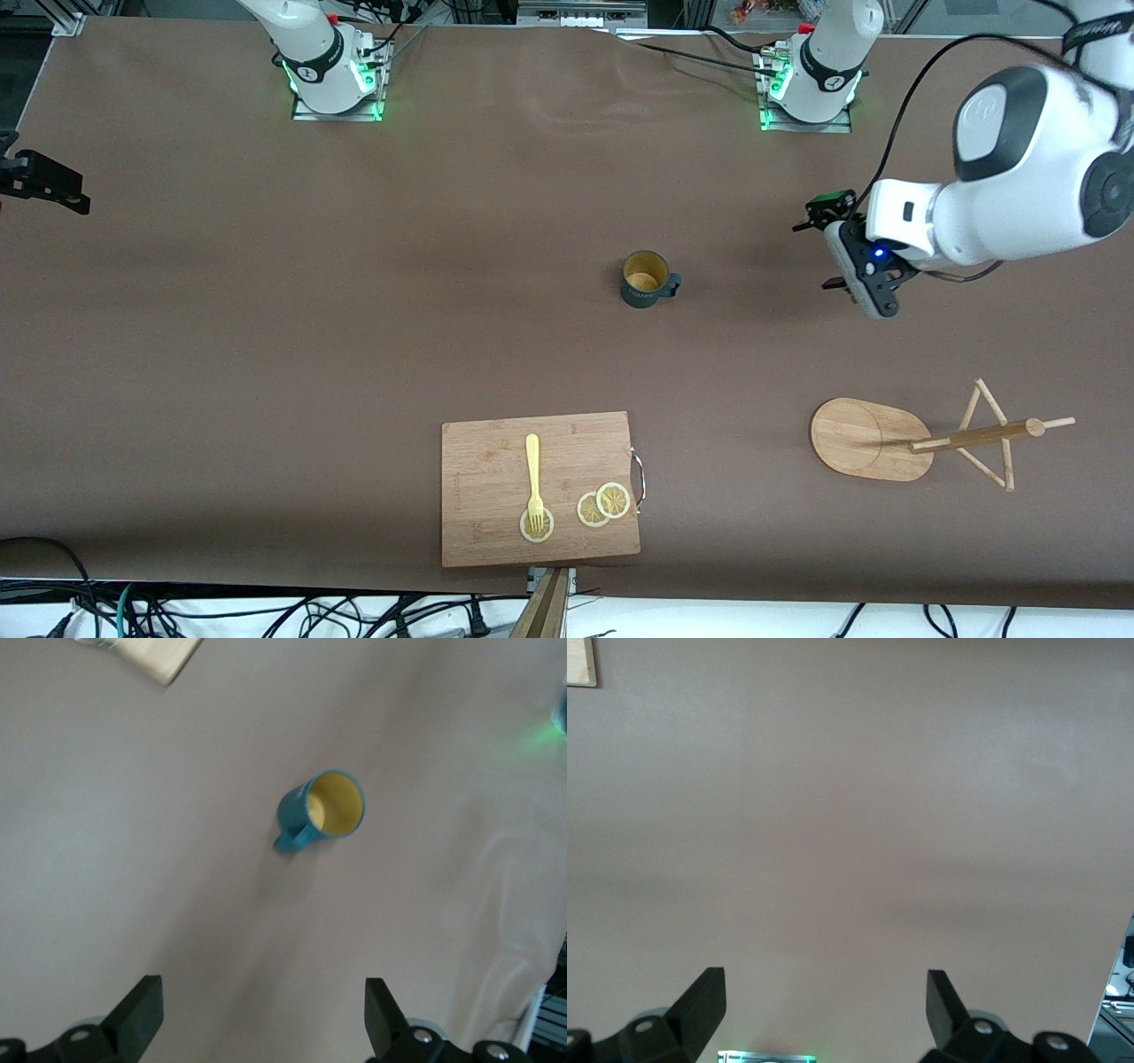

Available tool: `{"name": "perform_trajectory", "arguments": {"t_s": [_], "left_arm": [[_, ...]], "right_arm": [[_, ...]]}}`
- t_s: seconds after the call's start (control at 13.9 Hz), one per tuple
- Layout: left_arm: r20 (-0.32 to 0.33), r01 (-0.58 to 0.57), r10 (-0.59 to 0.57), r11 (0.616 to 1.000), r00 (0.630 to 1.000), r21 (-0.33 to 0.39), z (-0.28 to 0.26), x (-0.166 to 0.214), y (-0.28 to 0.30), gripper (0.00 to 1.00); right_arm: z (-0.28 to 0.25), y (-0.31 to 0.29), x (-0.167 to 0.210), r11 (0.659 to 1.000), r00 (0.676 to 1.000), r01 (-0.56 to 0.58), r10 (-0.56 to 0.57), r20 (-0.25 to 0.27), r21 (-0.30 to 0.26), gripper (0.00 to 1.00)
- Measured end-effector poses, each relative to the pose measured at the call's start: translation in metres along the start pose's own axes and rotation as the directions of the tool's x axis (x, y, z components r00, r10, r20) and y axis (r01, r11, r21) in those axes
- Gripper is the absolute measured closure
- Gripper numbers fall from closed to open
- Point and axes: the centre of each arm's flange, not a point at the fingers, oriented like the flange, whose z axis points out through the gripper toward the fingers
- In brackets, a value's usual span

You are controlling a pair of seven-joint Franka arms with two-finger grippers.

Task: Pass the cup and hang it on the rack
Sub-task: 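Lower the left gripper to the mug handle and grasp it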

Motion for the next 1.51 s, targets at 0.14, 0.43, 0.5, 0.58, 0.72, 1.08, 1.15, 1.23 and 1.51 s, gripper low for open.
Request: {"name": "perform_trajectory", "arguments": {"t_s": [0.14,0.43,0.5,0.58,0.72,1.08,1.15,1.23,1.51], "left_arm": [[-0.065,-0.114,0.113,0.993,0.991,-0.009,0.034,-0.017,-0.017,0.0],[-0.259,-0.306,0.294,0.952,0.92,-0.004,0.105,-0.041,-0.04,0.0],[-0.332,-0.328,0.309,0.945,0.891,-0.001,0.131,-0.052,-0.042,0.0],[-0.404,-0.346,0.32,0.938,0.857,0.008,0.158,-0.065,-0.042,0.0],[-0.514,-0.397,0.363,0.917,0.777,0.048,0.211,-0.088,-0.041,0.0],[-0.626,-0.452,0.4,0.888,0.669,0.084,0.28,-0.103,-0.051,0.0],[-0.649,-0.463,0.395,0.883,0.651,0.074,0.283,-0.097,-0.049,0.0],[-0.675,-0.469,0.387,0.88,0.627,0.07,0.287,-0.091,-0.048,0.0],[-0.712,-0.484,0.403,0.869,0.575,0.101,0.308,-0.087,-0.051,0.16]], "right_arm": [[0.0,-0.001,0.0,1.0,1.0,0.003,-0.003,-0.001,0.0,0.0],[0.0,-0.001,0.001,1.0,1.0,0.002,-0.002,0.0,0.0,0.0],[0.0,-0.001,0.001,1.0,1.0,0.002,-0.002,0.0,0.001,0.0],[0.0,-0.002,0.001,1.0,1.0,0.003,-0.003,-0.001,0.004,0.0],[0.0,-0.003,0.001,1.0,1.0,0.006,-0.006,-0.003,0.007,0.0],[0.0,-0.004,0.002,1.0,1.0,0.007,-0.007,-0.005,0.008,0.0],[0.0,-0.004,0.002,1.0,1.0,0.007,-0.007,-0.005,0.008,0.0],[0.0,-0.004,0.002,1.0,1.0,0.007,-0.007,-0.005,0.008,0.0],[0.0,-0.004,0.002,1.0,1.0,0.007,-0.007,-0.006,0.008,0.0]]}}
